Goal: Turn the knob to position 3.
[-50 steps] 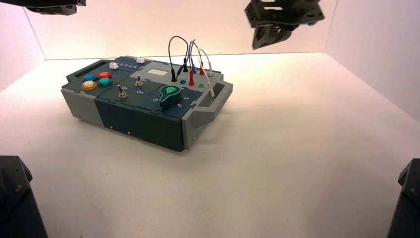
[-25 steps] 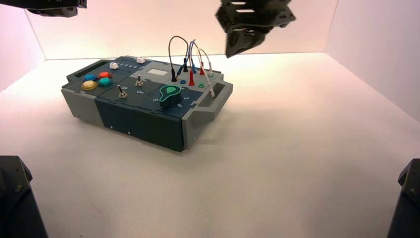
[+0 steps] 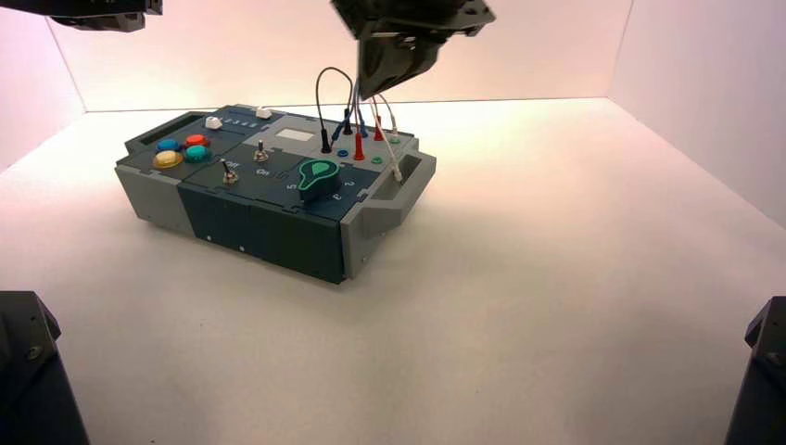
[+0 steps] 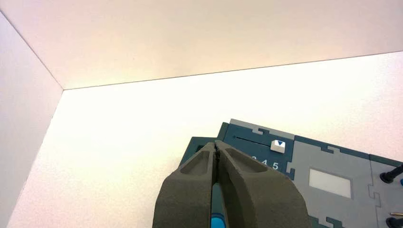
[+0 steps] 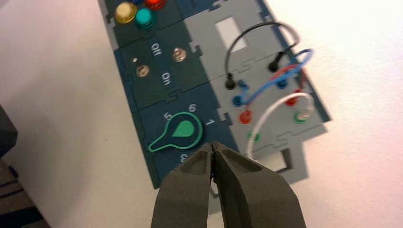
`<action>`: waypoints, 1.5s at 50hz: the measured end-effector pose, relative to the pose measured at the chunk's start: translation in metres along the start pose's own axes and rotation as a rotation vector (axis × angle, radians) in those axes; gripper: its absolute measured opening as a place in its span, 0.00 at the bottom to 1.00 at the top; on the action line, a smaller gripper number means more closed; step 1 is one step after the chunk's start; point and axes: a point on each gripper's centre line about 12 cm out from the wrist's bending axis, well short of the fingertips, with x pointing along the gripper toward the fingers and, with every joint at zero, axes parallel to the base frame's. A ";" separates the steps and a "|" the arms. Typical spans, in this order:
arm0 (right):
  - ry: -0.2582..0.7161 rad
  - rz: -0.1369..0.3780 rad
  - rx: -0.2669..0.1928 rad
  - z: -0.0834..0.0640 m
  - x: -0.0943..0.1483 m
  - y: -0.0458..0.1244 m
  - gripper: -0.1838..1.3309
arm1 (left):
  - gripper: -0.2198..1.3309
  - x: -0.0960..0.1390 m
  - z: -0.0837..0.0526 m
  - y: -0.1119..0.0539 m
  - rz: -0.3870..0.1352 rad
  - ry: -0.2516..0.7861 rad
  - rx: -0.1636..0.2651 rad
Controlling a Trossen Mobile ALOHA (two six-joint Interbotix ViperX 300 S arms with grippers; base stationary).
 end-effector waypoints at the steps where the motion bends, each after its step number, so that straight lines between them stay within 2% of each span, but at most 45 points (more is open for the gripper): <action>1: 0.003 0.002 0.001 0.000 0.002 0.001 0.03 | 0.04 0.000 0.000 0.000 0.000 0.000 0.000; 13: 0.061 0.034 -0.034 0.001 0.035 0.022 0.03 | 0.04 0.000 0.000 0.000 0.000 0.000 0.002; 19: 0.057 0.042 -0.040 0.007 0.041 0.027 0.03 | 0.04 0.000 0.000 0.000 0.000 0.000 0.003; 30: 0.055 0.056 -0.014 0.008 0.045 0.032 0.03 | 0.04 0.001 0.000 0.000 0.000 0.001 0.003; 43: 0.074 0.089 -0.044 0.005 0.054 0.055 0.03 | 0.04 0.002 0.001 0.000 0.000 0.003 0.003; 75: 0.110 0.092 -0.026 -0.004 0.064 0.056 0.03 | 0.04 0.002 0.001 0.000 0.000 0.003 0.003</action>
